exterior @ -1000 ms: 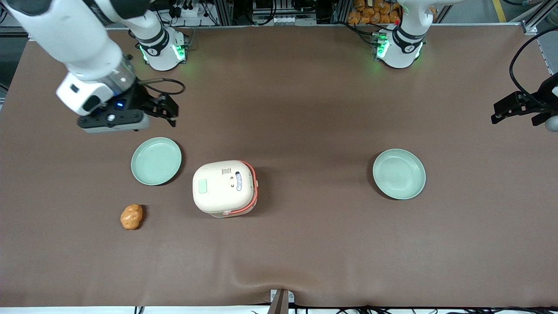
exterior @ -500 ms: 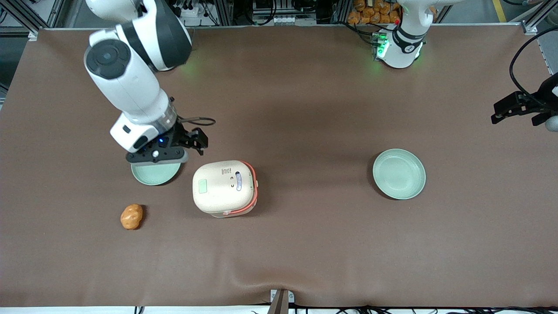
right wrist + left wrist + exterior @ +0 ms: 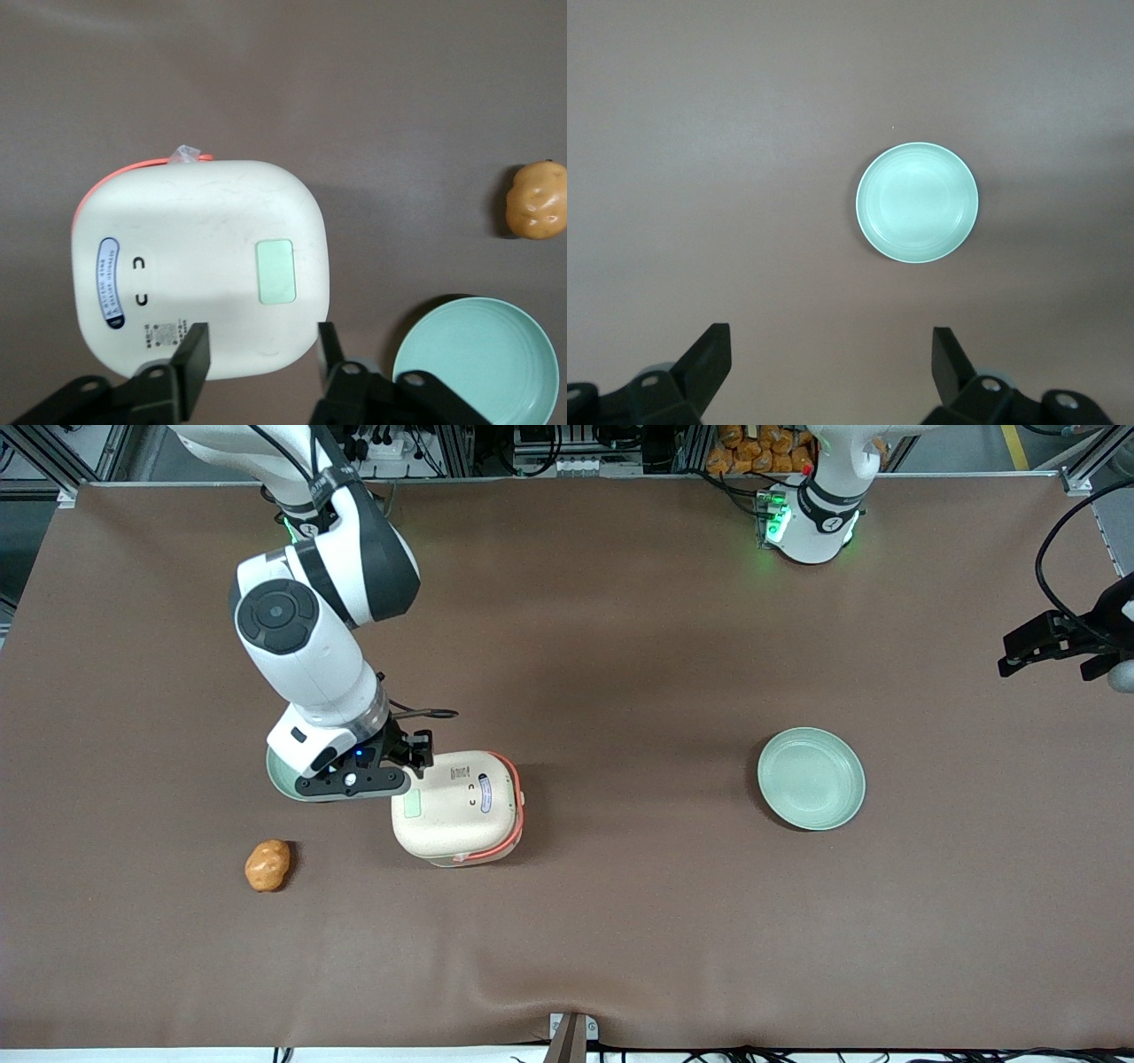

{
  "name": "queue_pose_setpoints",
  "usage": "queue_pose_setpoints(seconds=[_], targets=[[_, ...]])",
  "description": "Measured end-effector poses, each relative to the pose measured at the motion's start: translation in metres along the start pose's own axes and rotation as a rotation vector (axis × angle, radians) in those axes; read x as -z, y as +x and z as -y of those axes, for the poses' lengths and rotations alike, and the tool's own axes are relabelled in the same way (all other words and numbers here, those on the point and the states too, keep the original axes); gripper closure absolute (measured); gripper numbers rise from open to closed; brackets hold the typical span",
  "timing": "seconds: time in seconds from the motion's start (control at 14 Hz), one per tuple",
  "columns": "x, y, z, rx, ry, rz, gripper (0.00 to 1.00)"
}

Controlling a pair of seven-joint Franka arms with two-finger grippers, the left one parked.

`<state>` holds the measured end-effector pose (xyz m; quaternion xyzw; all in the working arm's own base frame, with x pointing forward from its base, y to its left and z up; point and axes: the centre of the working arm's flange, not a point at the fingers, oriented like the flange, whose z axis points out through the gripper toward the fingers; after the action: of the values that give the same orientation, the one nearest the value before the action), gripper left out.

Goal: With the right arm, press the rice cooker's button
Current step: 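Move the right gripper over the white rice cooker's lid button, then press down on the rice cooker's green lid button with the closed right gripper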

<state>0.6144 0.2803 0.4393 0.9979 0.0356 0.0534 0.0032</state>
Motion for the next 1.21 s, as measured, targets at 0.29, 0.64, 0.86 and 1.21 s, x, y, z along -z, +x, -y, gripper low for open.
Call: queue_pose_setpoints(seconds=[0.29, 0.64, 0.86, 1.21], targets=[[-0.017, 0.005, -0.003, -0.002, -0.007, -0.001, 0.8], [-0.036, 0.008, -0.006, -0.005, -0.018, 0.01, 0.99], [-0.046, 0.011, -0.004, -0.002, -0.016, -0.007, 0.99], [-0.067, 0.014, -0.002, 0.007, -0.027, -0.019, 0.99]])
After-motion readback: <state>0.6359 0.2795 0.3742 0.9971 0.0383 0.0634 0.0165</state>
